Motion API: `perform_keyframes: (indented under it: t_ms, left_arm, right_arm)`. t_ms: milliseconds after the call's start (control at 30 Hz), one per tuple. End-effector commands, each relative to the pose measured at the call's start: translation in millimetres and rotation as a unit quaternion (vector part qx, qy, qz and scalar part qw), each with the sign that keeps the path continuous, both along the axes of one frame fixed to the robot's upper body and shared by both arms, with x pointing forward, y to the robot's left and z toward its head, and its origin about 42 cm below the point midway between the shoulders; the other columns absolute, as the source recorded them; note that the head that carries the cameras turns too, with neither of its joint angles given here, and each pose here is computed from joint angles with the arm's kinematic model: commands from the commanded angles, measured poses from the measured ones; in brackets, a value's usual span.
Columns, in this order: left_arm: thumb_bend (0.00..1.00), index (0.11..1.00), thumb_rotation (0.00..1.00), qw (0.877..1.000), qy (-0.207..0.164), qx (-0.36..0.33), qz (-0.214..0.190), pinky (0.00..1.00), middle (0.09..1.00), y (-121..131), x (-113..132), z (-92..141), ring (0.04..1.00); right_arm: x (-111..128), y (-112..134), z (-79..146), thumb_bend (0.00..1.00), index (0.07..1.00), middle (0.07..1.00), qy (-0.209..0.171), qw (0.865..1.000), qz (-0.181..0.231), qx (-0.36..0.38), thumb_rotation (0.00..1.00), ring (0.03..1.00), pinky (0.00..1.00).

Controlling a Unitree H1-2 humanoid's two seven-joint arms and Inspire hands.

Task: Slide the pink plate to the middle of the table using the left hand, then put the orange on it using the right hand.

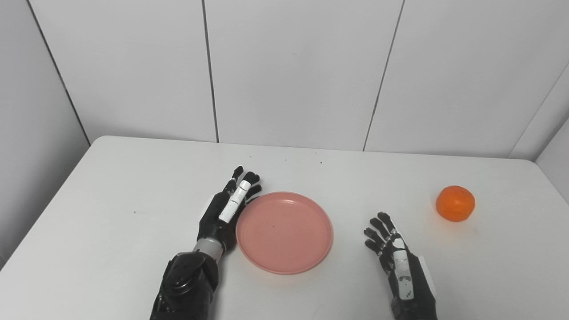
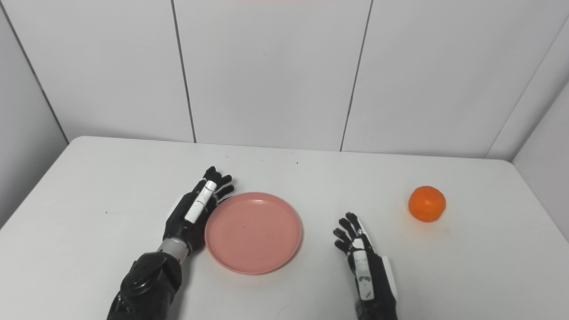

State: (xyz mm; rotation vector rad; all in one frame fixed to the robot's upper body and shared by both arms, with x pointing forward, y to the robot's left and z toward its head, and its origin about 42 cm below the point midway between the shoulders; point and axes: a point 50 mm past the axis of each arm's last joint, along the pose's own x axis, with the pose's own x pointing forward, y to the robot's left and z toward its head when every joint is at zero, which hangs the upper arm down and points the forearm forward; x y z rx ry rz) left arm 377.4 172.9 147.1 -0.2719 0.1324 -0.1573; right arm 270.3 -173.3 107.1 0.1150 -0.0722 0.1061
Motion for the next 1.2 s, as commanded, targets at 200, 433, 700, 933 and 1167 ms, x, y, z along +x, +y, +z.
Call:
perform_keyframes:
  t_ms: [200,433,700,933,1167]
  left_arm:
    - [0.81,1.0,0.6,1.0,0.003,0.0,-0.01,0.83,0.886,-6,-3,-3,0.889]
    - [0.81,1.0,0.62,1.0,0.003,0.01,-0.007,0.83,0.881,0,-3,-6,0.881]
    - [0.81,1.0,0.61,1.0,0.01,0.002,-0.002,0.86,0.913,11,-4,-9,0.907]
    - [0.81,1.0,0.6,1.0,0.005,0.005,-0.005,0.83,0.903,14,-5,-10,0.901]
    - [0.82,1.0,0.6,1.0,0.007,0.008,-0.007,0.83,0.901,14,-5,-11,0.906]
  right_arm:
    - [-17,19,-26,0.89,0.928,0.909,0.057,0.998,0.014,0.018,0.98,0.882,0.9]
    - [-16,25,-25,0.87,0.919,0.902,0.059,0.998,0.013,0.017,0.99,0.865,0.89]
    - [-15,28,-25,0.84,0.933,0.911,0.057,0.998,0.016,0.011,1.0,0.871,0.89]
    - [-15,32,-27,0.82,0.923,0.908,0.057,0.998,0.014,0.01,1.0,0.862,0.89]
    - [-15,32,-26,0.81,0.923,0.912,0.06,0.998,0.011,0.007,1.0,0.868,0.89]
